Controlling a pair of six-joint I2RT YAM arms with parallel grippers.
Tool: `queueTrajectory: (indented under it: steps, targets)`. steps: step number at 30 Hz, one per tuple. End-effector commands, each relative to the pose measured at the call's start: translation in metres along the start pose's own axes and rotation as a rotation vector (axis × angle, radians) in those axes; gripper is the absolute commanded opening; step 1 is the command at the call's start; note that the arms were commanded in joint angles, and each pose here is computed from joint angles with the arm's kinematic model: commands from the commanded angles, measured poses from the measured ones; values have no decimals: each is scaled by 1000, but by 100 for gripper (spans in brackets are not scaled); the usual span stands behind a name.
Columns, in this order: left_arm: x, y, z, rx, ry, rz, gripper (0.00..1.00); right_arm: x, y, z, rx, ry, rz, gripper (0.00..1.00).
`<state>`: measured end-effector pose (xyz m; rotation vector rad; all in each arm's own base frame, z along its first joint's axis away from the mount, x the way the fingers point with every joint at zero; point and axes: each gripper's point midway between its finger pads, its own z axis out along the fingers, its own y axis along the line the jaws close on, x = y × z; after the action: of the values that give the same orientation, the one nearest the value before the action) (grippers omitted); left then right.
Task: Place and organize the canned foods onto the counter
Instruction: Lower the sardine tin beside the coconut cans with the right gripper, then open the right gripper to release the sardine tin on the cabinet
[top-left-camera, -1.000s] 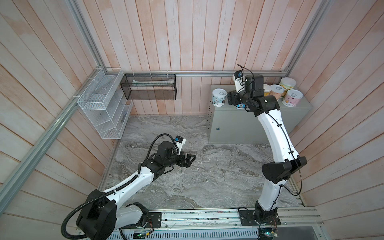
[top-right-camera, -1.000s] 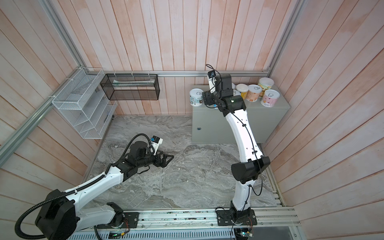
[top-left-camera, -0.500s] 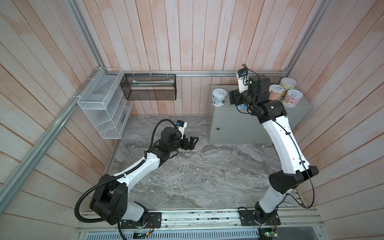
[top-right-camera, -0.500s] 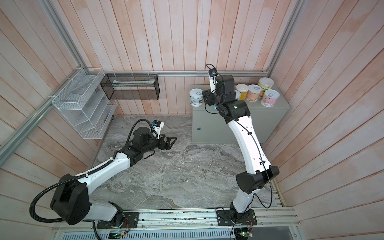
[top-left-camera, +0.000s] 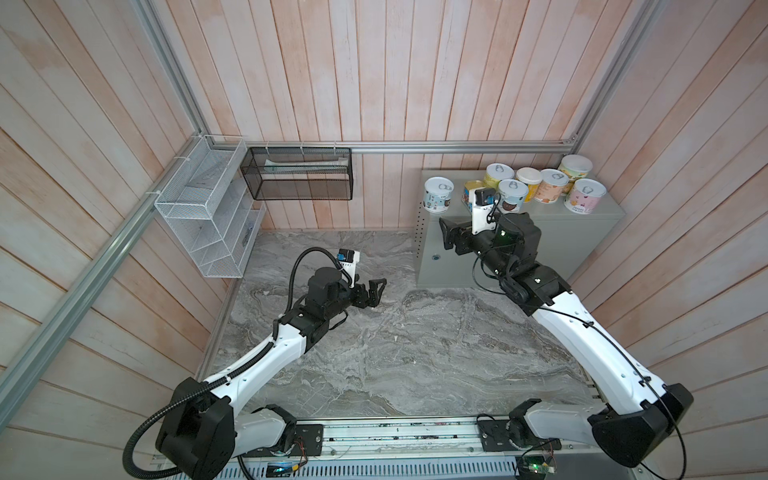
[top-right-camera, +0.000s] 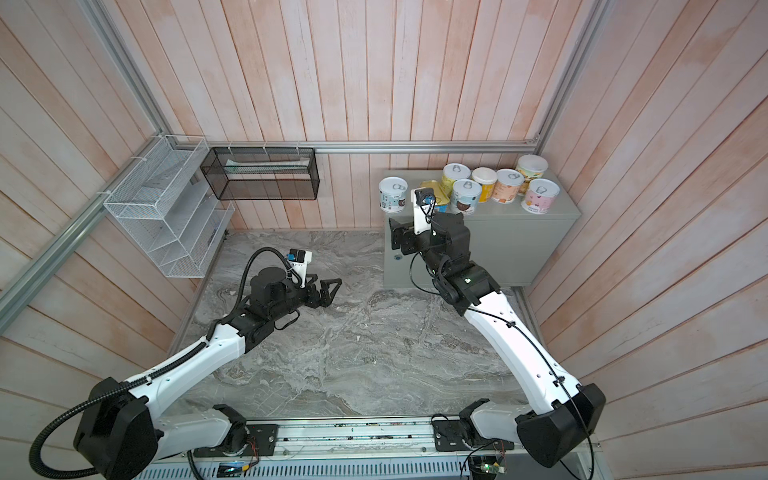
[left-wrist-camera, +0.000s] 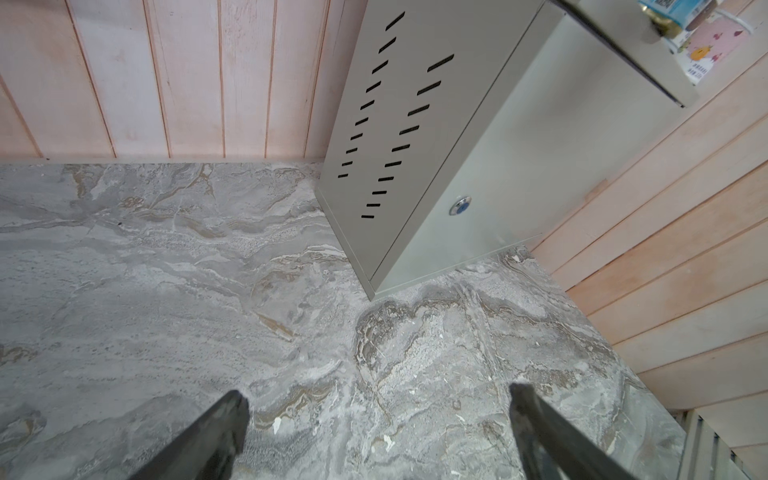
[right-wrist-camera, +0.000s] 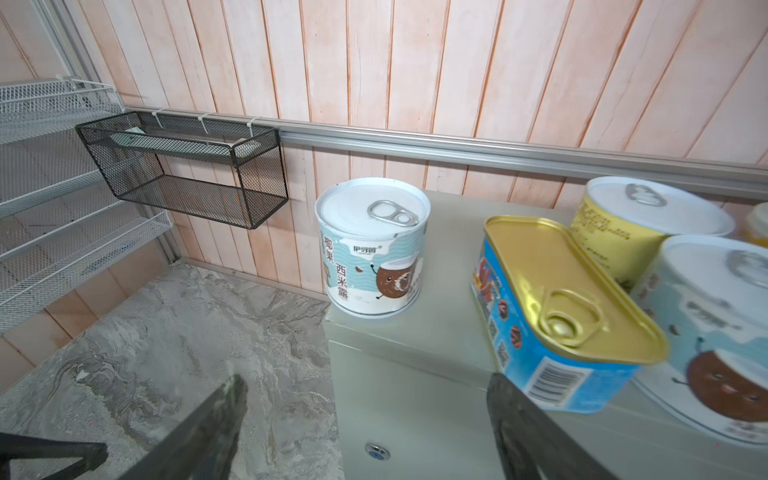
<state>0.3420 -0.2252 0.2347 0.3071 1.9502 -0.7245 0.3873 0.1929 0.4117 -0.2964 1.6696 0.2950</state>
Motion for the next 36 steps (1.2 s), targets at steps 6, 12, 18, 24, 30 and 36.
queueTrajectory:
  steps: [6, 12, 18, 24, 30, 36]
  targets:
    - [4, 3, -12, -19, -12, 36, 100, -24, 7, 20, -4, -174, 25, 93]
    - [13, 10, -14, -44, 1, 45, 100, -21, 15, 45, 19, -161, -33, 94]
    - [17, 11, -14, -46, 4, 48, 100, -26, 13, 63, 110, -181, -84, 94]
    - [20, 13, -14, -56, 9, 57, 100, -28, 8, 80, 197, -189, -121, 94]
    - [23, 13, -12, -46, 20, 57, 100, -34, 3, 86, 244, -199, -147, 94]
    - [26, 9, -10, -21, 29, 58, 100, -38, -5, 86, 293, -191, -165, 94]
